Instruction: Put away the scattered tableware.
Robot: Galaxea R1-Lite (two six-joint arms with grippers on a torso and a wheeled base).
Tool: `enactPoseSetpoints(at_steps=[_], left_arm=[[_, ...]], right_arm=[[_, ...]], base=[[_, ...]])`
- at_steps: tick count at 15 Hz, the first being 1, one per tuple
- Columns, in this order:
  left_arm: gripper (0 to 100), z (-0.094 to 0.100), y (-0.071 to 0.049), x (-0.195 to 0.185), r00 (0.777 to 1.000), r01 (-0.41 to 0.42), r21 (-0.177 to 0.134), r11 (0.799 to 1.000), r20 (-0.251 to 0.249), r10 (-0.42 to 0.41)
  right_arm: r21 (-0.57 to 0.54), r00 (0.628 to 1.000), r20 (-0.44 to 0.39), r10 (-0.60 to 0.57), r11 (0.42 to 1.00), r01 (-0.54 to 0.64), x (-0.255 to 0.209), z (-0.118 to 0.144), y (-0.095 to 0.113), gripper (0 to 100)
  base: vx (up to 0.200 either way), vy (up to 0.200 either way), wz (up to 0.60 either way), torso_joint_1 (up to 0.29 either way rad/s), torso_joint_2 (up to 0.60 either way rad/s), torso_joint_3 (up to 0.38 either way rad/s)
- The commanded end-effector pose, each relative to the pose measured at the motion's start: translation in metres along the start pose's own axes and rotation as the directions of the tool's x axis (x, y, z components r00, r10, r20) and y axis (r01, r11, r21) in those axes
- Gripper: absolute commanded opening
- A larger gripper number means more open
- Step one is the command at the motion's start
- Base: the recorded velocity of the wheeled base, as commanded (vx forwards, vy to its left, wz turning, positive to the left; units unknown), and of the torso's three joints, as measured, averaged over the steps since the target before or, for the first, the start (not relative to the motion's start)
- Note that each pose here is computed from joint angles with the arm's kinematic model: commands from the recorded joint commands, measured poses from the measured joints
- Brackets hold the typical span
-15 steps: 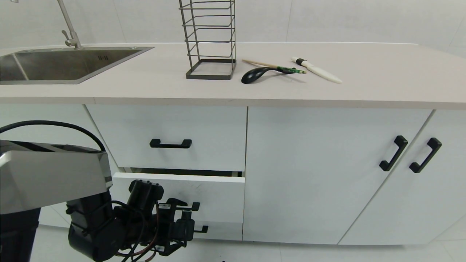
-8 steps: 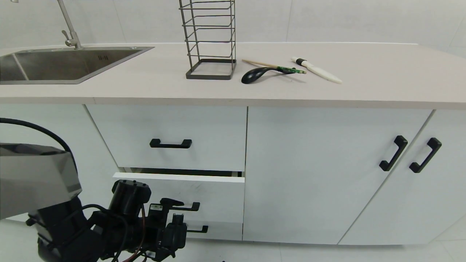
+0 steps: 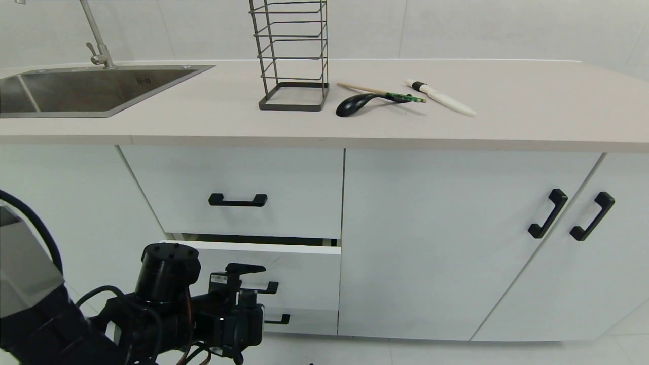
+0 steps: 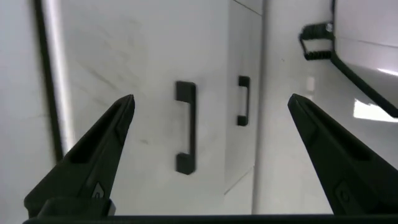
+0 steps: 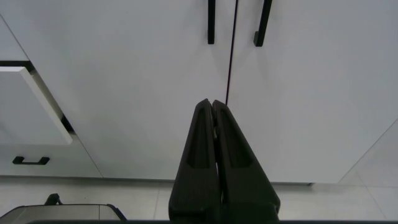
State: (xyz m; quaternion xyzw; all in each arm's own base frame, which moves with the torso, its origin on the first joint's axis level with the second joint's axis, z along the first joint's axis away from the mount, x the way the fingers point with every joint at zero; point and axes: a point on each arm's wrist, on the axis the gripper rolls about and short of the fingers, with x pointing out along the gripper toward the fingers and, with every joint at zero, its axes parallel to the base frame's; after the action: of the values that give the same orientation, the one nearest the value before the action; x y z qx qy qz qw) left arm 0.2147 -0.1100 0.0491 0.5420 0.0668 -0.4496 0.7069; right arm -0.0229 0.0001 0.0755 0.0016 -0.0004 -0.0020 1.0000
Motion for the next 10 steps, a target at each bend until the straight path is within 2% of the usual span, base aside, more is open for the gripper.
enactPoseSetpoints(at_steps=[1,3,7,10], left_arm=[[100,0.002,0.007,-0.003,0.999,-0.048,-0.024,0.999,0.014,0.048],[100,0.001,0.009,0.001,0.998,-0.061,-0.041,0.997,0.014,0.061],[100,-0.022,0.021,0.008,0.994,-0.099,-0.081,0.992,-0.044,0.096],[100,-0.024,0.037,0.022,0.992,-0.129,-0.075,0.989,-0.001,0.129]], right_arm=[[0.000,1.000,-0.001,0.001,1.000,-0.001,0.000,0.000,0.000,0],[0.000,1.000,-0.001,-0.001,1.000,0.001,0.000,0.000,0.000,0],[0.000,1.000,-0.001,-0.001,1.000,0.001,0.000,0.000,0.000,0],[0.000,1.000,-0.001,0.001,1.000,-0.001,0.000,0.000,0.000,0]], base=[[0.000,0.000,0.00,0.000,0.00,0.000],[0.000,0.000,0.00,0.000,0.00,0.000],[0.000,0.000,0.00,0.000,0.00,0.000],[0.000,0.000,0.00,0.000,0.00,0.000]])
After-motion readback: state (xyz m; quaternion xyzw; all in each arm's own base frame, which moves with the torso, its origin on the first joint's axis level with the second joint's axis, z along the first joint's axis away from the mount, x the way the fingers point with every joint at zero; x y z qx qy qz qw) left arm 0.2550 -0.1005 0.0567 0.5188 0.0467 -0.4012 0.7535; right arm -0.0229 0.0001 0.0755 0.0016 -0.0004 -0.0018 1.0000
